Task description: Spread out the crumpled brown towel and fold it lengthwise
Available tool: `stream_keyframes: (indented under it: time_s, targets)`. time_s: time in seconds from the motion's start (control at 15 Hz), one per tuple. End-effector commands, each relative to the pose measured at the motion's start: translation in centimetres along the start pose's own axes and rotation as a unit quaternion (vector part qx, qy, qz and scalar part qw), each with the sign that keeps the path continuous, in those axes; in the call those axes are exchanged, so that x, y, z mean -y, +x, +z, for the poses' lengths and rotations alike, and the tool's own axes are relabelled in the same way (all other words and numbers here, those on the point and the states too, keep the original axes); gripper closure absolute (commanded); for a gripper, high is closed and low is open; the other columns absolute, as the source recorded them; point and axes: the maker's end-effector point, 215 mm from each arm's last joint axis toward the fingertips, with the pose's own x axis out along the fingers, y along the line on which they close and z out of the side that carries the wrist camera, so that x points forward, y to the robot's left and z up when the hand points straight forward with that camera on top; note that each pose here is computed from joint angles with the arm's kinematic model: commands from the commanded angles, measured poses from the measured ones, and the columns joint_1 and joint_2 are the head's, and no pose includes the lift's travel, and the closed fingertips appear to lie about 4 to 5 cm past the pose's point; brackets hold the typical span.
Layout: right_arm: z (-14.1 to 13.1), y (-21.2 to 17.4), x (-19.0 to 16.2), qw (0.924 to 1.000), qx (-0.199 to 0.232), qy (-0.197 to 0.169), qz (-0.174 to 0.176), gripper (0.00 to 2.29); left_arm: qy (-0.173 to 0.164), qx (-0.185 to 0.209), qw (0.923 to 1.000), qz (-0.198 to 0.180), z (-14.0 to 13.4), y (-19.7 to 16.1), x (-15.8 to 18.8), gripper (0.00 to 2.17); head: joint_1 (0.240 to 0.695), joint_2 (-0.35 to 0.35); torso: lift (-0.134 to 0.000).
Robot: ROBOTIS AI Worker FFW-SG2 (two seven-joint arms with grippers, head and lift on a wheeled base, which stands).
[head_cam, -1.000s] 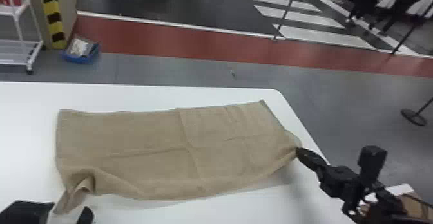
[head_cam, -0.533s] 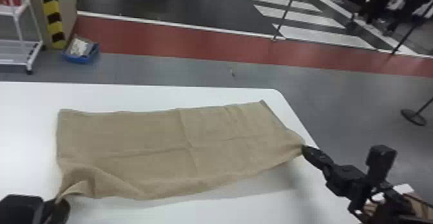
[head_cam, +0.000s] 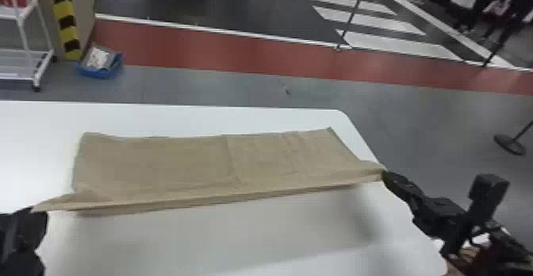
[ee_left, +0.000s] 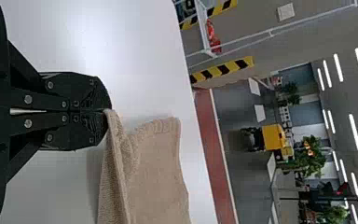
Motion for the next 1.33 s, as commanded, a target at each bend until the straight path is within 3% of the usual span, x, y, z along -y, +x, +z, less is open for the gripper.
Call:
stream_keyframes:
  time_s: [0.0,0.2,0.4,0.53,0.67,0.73,0.87,1.07,1.27]
  targets:
    - [0.3,-0.8,-0.9,1.0000,-0.004,0.006,0.005,1.72,0.023,-0.002,0.9994,0.027,0.5,-1.6,-1.5,1.42,0.695,-0.350,-0.124]
    - [-1.0,-1.4,-2.3,0.9990,-0.036,0.024,0.011,1.71,0.055,-0.034,0.9967,0.049,-0.5,-3.2,-2.6,1.42,0.695,-0.350,-0.124]
    - [-4.2,-1.0,-3.5,0.9962,-0.083,0.019,0.017,1.69,0.057,-0.039,0.9966,0.046,-0.7,-3.4,-2.5,1.42,0.695,-0.339,-0.124]
    - [-7.3,-1.0,-5.1,0.9931,-0.112,0.017,0.029,1.40,0.059,-0.046,0.9965,0.035,-1.5,-2.8,-2.0,1.42,0.695,-0.330,-0.124]
    - [-8.6,-1.4,-5.2,0.9915,-0.125,0.017,0.029,1.37,0.058,-0.050,0.9966,0.028,-1.9,-2.5,-1.5,1.42,0.695,-0.318,-0.124]
    - [-9.1,-1.8,-5.2,0.9908,-0.131,0.013,0.030,1.05,0.058,-0.049,0.9967,0.027,-1.9,-2.3,-1.5,1.42,0.695,-0.313,-0.124]
    - [-9.4,-2.4,-4.7,0.9897,-0.140,-0.008,0.029,0.85,0.055,-0.048,0.9971,0.021,-1.8,-2.2,-1.4,1.42,0.695,-0.313,-0.124]
    - [-8.7,-3.0,-2.5,0.9903,-0.133,-0.036,0.018,0.85,0.053,-0.047,0.9974,0.015,-1.8,-1.9,-1.1,1.42,0.695,-0.327,-0.124]
    - [-7.5,-2.9,-1.5,0.9871,-0.119,-0.106,0.010,0.85,0.049,-0.046,0.9977,0.010,-1.7,-1.5,-0.9,1.42,0.695,-0.350,-0.124]
